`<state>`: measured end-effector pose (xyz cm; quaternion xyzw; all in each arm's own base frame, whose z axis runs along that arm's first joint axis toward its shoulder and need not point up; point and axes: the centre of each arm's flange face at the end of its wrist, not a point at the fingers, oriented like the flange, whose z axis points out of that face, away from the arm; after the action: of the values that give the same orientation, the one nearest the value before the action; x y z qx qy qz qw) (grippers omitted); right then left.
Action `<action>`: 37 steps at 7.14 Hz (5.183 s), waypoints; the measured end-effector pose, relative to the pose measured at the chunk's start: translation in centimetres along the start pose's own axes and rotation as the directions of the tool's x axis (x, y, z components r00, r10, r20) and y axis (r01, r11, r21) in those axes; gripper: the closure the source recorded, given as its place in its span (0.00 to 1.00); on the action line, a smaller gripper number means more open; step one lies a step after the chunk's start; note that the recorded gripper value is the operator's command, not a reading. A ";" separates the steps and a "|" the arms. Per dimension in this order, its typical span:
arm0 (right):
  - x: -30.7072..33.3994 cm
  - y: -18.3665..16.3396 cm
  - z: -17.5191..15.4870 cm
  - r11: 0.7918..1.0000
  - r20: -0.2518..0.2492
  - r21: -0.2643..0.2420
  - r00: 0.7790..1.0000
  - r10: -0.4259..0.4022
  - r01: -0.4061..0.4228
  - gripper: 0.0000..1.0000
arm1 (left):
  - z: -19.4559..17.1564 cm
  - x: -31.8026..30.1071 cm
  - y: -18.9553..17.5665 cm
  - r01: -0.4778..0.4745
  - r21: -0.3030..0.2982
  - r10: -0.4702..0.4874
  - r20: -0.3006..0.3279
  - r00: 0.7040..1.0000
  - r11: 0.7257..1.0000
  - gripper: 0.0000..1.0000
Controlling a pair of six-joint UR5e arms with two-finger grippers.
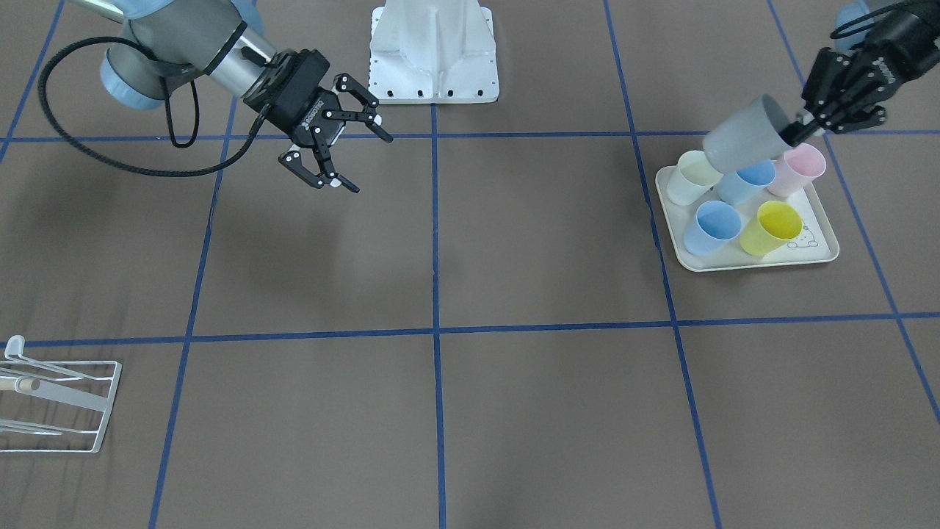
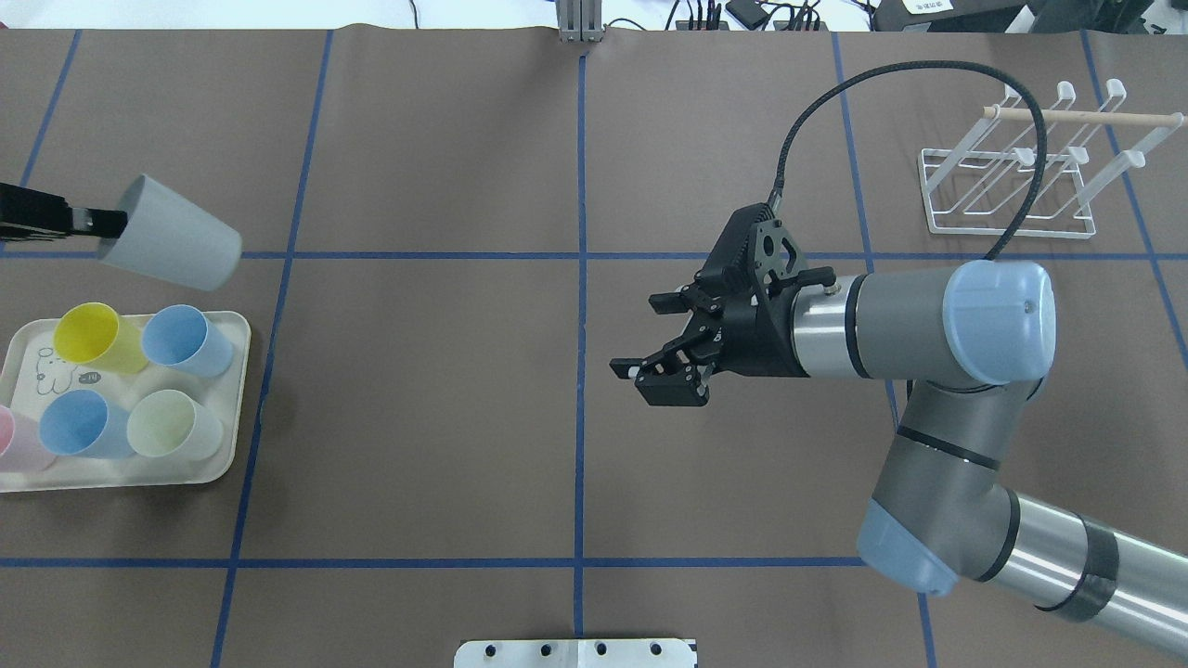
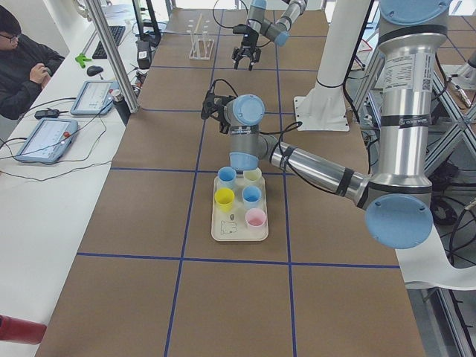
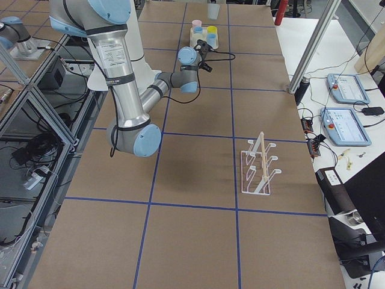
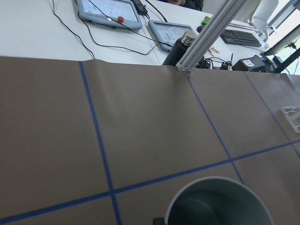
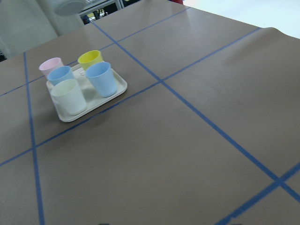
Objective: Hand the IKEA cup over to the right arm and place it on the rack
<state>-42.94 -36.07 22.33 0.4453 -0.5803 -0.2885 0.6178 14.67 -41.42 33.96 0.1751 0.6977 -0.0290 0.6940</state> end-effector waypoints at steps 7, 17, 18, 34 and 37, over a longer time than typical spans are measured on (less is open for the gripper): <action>-6.1 1.1 4.0 0.976 0.022 0.187 0.993 -0.120 0.113 0.02 | 16.5 11.2 7.6 0.165 -0.075 -0.177 -0.197 0.964 0.983 1.00; -6.3 0.7 3.9 0.959 0.028 0.249 0.988 -0.150 0.138 0.12 | 21.3 12.0 10.8 0.176 -0.137 -0.201 -0.192 0.961 0.975 1.00; -6.3 0.8 3.9 0.957 0.031 0.256 0.988 -0.151 0.138 0.12 | 21.4 12.0 10.8 0.176 -0.137 -0.201 -0.191 0.961 0.975 1.00; 6.2 3.5 2.4 0.989 -0.369 -0.110 0.919 -0.137 0.103 1.00 | 0.3 -10.3 5.2 -0.288 -0.028 0.286 0.238 0.928 0.957 0.00; 13.4 -0.4 -4.1 0.863 -0.489 -0.482 0.771 -0.407 0.150 1.00 | -9.4 -16.6 3.5 -0.460 -0.120 0.467 0.400 0.788 0.880 0.00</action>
<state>-36.75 -47.12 28.42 0.4520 -0.2161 -0.3475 0.7926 6.27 -38.83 51.26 0.3247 0.4687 0.1111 0.8140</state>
